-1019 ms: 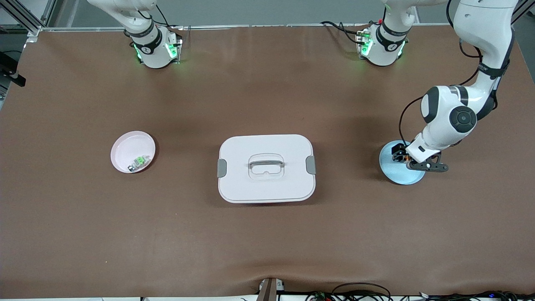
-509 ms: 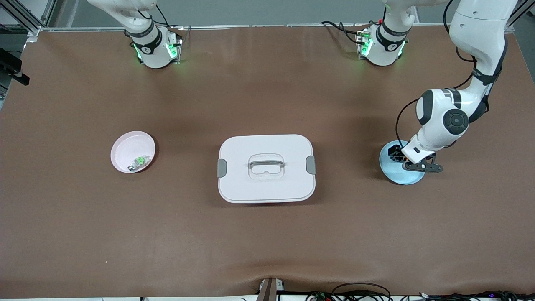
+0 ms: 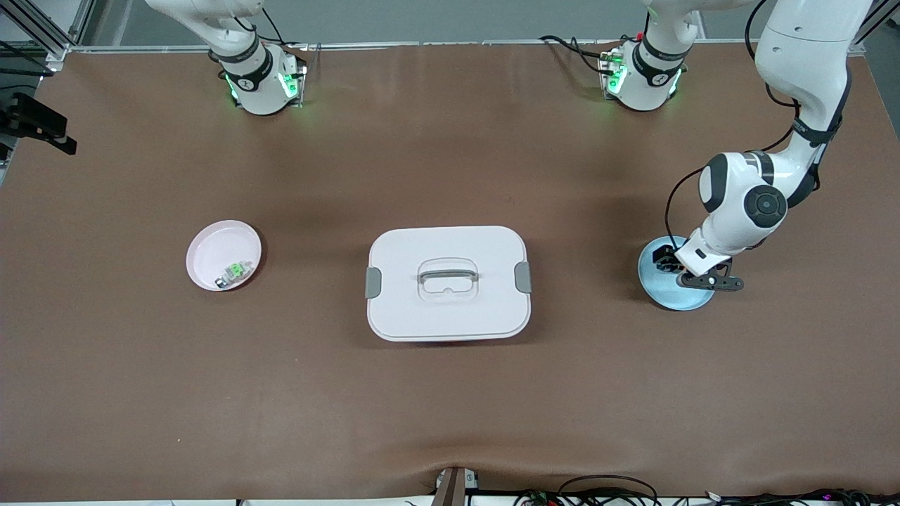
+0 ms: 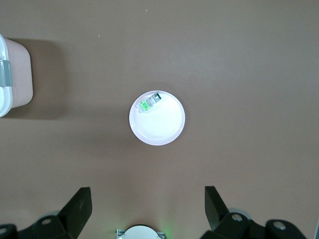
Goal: Transfer orange switch to right arm and place
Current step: 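Lower the left gripper around the orange switch and close it, then lift the orange switch off the blue plate with the left gripper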
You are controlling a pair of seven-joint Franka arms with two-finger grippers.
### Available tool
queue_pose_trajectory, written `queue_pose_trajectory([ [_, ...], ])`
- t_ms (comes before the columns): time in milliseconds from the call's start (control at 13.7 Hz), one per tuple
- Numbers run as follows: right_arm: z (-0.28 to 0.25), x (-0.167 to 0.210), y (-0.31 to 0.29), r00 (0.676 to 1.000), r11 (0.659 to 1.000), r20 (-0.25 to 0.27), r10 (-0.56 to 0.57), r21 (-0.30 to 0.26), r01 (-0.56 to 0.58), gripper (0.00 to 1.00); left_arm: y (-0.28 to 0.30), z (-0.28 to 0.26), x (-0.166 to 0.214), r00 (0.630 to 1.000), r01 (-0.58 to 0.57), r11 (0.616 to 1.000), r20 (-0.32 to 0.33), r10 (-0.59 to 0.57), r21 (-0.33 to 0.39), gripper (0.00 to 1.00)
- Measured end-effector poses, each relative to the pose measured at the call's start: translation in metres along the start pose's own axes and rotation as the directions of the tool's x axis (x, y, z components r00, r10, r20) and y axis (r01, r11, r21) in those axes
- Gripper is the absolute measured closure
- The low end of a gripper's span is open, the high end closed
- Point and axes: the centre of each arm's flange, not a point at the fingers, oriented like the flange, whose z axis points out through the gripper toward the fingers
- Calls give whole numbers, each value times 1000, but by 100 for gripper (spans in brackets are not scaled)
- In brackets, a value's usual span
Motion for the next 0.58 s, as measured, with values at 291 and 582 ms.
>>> queue_pose_trajectory([
  [291, 3, 11, 0, 999, 1000, -36, 4, -5, -4, 0, 0, 3, -1, 1000, 0, 1000, 6, 0, -1, 0],
  [582, 8, 21, 4, 998, 1000, -60, 10, -11, -10, 0, 1, 5, -3, 1000, 0, 1000, 10, 0, -1, 8],
])
